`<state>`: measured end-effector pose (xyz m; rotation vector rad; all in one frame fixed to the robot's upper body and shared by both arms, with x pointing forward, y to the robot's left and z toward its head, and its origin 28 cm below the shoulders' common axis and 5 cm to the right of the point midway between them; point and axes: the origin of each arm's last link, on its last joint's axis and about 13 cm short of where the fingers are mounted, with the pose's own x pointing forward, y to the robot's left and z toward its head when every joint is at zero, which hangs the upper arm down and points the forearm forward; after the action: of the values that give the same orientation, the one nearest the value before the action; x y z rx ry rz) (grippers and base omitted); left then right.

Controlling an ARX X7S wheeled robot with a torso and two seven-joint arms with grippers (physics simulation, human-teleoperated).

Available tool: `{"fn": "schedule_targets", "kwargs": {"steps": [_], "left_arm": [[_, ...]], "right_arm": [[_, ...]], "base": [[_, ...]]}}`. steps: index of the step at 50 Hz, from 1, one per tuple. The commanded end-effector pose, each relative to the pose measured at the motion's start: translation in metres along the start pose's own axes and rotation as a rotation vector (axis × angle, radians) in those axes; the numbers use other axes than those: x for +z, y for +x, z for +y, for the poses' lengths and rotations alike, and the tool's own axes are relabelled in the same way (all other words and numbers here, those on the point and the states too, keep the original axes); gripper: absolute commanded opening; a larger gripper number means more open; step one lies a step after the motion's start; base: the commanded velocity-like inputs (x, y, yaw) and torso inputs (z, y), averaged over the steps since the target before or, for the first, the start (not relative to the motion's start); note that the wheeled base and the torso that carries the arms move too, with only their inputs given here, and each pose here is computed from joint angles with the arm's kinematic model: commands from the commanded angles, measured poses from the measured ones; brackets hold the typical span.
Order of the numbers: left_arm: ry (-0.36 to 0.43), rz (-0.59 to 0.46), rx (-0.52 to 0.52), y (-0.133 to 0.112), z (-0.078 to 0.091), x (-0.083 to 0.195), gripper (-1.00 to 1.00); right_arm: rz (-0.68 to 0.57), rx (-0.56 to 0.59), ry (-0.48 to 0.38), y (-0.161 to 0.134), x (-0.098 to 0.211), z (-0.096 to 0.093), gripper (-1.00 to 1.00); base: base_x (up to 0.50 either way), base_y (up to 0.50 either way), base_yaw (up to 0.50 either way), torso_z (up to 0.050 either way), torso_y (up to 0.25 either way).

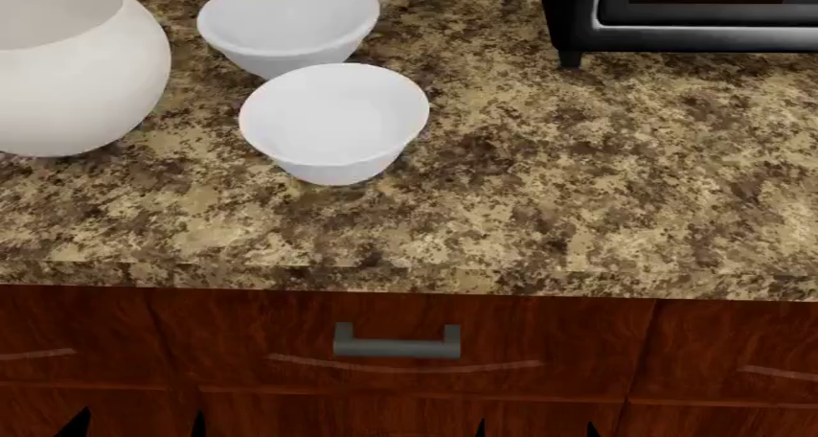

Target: Stack the bowls from largest to smallest.

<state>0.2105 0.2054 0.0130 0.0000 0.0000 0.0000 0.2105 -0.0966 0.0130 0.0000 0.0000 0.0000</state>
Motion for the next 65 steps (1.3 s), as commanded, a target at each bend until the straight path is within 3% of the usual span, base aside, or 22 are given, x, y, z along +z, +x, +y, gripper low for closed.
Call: {"fn": "schedule_targets", "kwargs": {"steps": [1,15,20,21,22,29,45,55,65], "left_arm": [[0.000,0.000,0.000,0.001,0.000,0.000,1.00],[0.024,-0.003,-0.018,-0.002,0.001,0.001,1.00],[0.021,-0.085,-0.043,-0.004,0.000,0.003,1.00],[0.069,-0.081,-0.037,-0.004,0.000,0.003,1.00],[0.034,-0.078,-0.049,-0.005,0.000,0.003,1.00],[-0.002,-0.102,-0.032,-0.006,0.003,0.008,1.00],[0.010,-0.154,-0.043,-0.008,0.003,0.014,1.00],[0.010,-0.255,-0.039,-0.007,0.003,0.031,1.00],[-0.088,-0.387,-0.019,0.008,0.013,0.092,1.00]], "right_arm": [[0.000,0.000,0.000,0.000,0.000,0.000,1.00],[0.015,-0.005,-0.021,0.003,-0.002,0.003,1.00],[0.015,-0.005,-0.019,0.002,-0.002,0.004,1.00],[0.015,-0.006,-0.020,0.002,-0.002,0.004,1.00],[0.015,-0.005,-0.019,0.002,-0.002,0.005,1.00],[0.015,0.002,-0.023,0.002,-0.001,0.007,1.00],[0.015,-0.002,-0.043,0.006,0.003,0.009,1.00],[-0.011,0.000,-0.068,0.010,0.019,0.008,1.00],[-0.108,-0.005,-0.117,0.025,0.067,0.000,1.00]], "base": [[0.00,0.00,0.00,0.000,0.000],[0.00,0.00,0.00,0.000,0.000],[0.00,0.00,0.00,0.000,0.000],[0.00,0.00,0.00,0.000,0.000],[0.00,0.00,0.00,0.000,0.000],[0.00,0.00,0.00,0.016,0.000],[0.00,0.00,0.00,0.050,0.000],[0.00,0.00,0.00,0.050,0.000],[0.00,0.00,0.00,0.050,0.000]]}}
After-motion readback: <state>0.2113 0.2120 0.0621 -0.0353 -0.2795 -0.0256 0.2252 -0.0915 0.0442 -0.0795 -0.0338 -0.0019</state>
